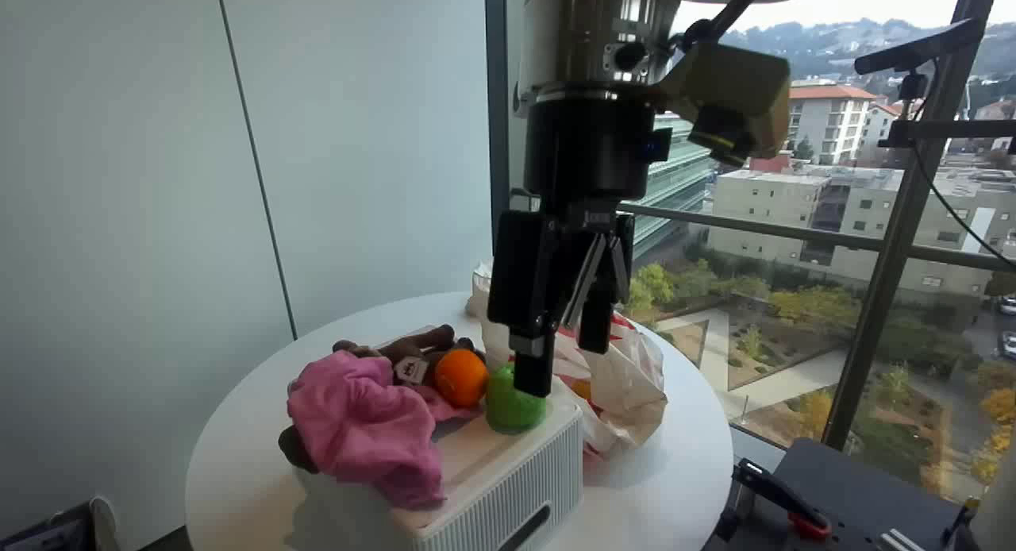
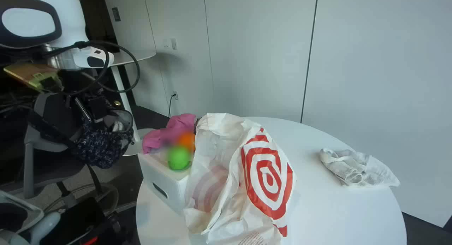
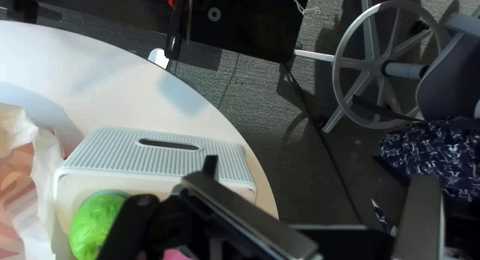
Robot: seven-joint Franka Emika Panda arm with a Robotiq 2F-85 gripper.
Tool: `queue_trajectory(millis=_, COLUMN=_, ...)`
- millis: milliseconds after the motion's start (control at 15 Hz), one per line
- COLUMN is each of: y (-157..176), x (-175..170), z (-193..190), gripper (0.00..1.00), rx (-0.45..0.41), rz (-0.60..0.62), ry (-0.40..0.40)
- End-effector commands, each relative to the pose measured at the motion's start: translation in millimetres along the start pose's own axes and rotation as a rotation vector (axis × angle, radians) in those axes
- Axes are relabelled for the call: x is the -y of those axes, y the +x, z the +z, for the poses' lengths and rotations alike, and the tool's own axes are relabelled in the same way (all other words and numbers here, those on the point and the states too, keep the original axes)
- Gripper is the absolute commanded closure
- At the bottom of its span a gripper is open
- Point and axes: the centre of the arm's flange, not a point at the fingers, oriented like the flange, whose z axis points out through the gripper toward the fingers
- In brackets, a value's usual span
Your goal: Move all the objects from the basket into the plastic
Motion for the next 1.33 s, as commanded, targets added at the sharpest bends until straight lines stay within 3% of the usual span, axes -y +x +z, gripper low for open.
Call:
queue_trajectory(millis=0, y=0.1, x=0.2, z=-0.6, gripper=0.0, rx=-0.001, rz=0.0, ry=0.0)
queue_trajectory(millis=400, y=3.1, x=-1.9, z=2.9, gripper=0.0, rx=-0.006, rz=0.003, ry=-0.012)
queue_trajectory(millis=800, y=41.2, x=-42.9, z=43.3, gripper=0.0, rx=-0.109, rz=0.061, ry=-0.082)
queue_trajectory(millis=1267, y=75.4, x=-75.7, z=100.6, gripper=0.0, rx=-0.188, rz=0.002, ry=-0.265)
